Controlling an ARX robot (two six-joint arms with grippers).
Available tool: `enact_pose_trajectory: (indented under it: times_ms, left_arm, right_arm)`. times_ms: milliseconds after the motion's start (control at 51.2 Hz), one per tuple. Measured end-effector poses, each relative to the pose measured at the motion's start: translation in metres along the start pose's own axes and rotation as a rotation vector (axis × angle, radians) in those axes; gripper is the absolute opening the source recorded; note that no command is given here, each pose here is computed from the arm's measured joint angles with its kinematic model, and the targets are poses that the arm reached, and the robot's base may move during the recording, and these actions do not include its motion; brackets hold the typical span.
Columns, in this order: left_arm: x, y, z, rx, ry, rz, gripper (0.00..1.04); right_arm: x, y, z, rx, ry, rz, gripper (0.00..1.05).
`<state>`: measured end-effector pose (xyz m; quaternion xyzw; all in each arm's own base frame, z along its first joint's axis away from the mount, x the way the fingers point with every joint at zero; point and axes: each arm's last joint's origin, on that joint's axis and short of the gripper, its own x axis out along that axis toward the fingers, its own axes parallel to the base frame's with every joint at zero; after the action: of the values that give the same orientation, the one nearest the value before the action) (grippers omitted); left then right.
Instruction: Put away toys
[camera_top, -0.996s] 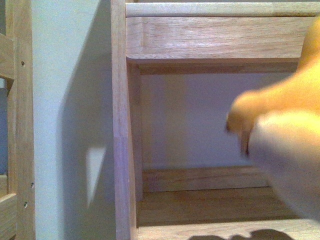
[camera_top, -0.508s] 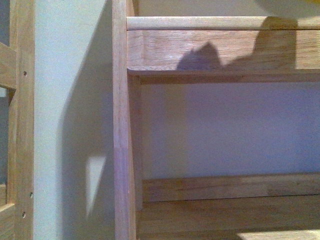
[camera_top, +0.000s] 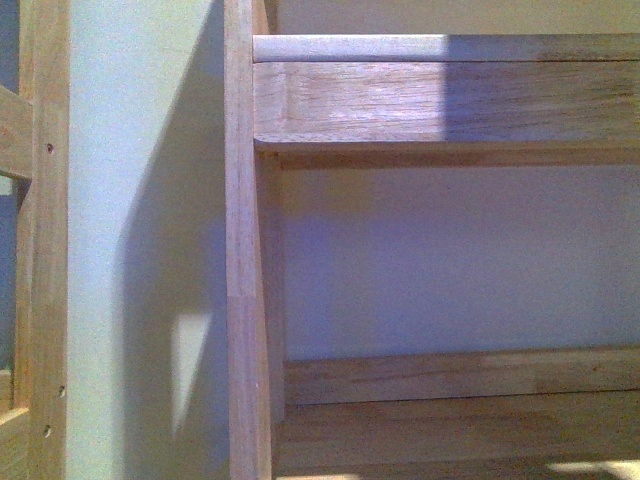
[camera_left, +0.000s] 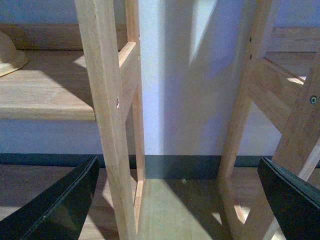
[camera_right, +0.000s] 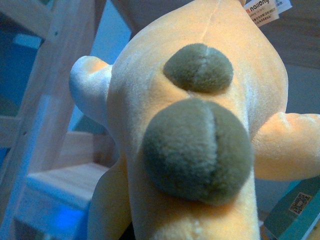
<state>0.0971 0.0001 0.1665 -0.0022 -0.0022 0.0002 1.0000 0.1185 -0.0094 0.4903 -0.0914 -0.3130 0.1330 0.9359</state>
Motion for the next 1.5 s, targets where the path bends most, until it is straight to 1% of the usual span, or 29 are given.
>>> enact_pose_trajectory:
  times_ms: [98,195,293,430,586,742,1016,1172,1289,1367,1504]
  left_arm:
    - [0.0,0.0,0.0,0.0,0.0,0.0,0.98]
    - [0.0,0.0,0.0,0.0,0.0,0.0,0.98]
    - [0.0,0.0,0.0,0.0,0.0,0.0,0.98]
    - [0.0,0.0,0.0,0.0,0.0,0.0,0.98]
    - [0.0,0.0,0.0,0.0,0.0,0.0,0.98]
    - [0.0,0.0,0.0,0.0,0.0,0.0,0.98]
    - [0.0,0.0,0.0,0.0,0.0,0.0,0.98]
    - [0.0,0.0,0.0,0.0,0.0,0.0,0.98]
    - [0.0,0.0,0.0,0.0,0.0,0.0,0.98]
    - [0.0,0.0,0.0,0.0,0.0,0.0,0.98]
    - [0.0,0.0,0.0,0.0,0.0,0.0,0.98]
  right_arm:
    - [0.043,-0.018,-0.002,0.054,0.015,-0.031,0.07]
    - [0.084,-0.03,-0.016,0.129,0.058,-0.063,0.07]
    - [0.111,-0.034,-0.027,0.212,0.112,-0.083,0.07]
    - [0.138,-0.032,-0.036,0.339,0.182,-0.071,0.07]
    - [0.167,-0.02,-0.042,0.505,0.27,-0.041,0.07]
    - [0.188,-0.006,-0.046,0.615,0.339,-0.008,0.07]
    - [0.213,0.02,-0.056,0.75,0.423,0.078,0.07]
    - [0.222,0.047,-0.066,0.863,0.48,0.177,0.07]
    - [0.225,0.068,-0.07,0.918,0.496,0.246,0.07]
    - [0.225,0.073,-0.072,0.947,0.489,0.262,0.07]
    - [0.226,0.075,-0.078,0.993,0.494,0.256,0.07]
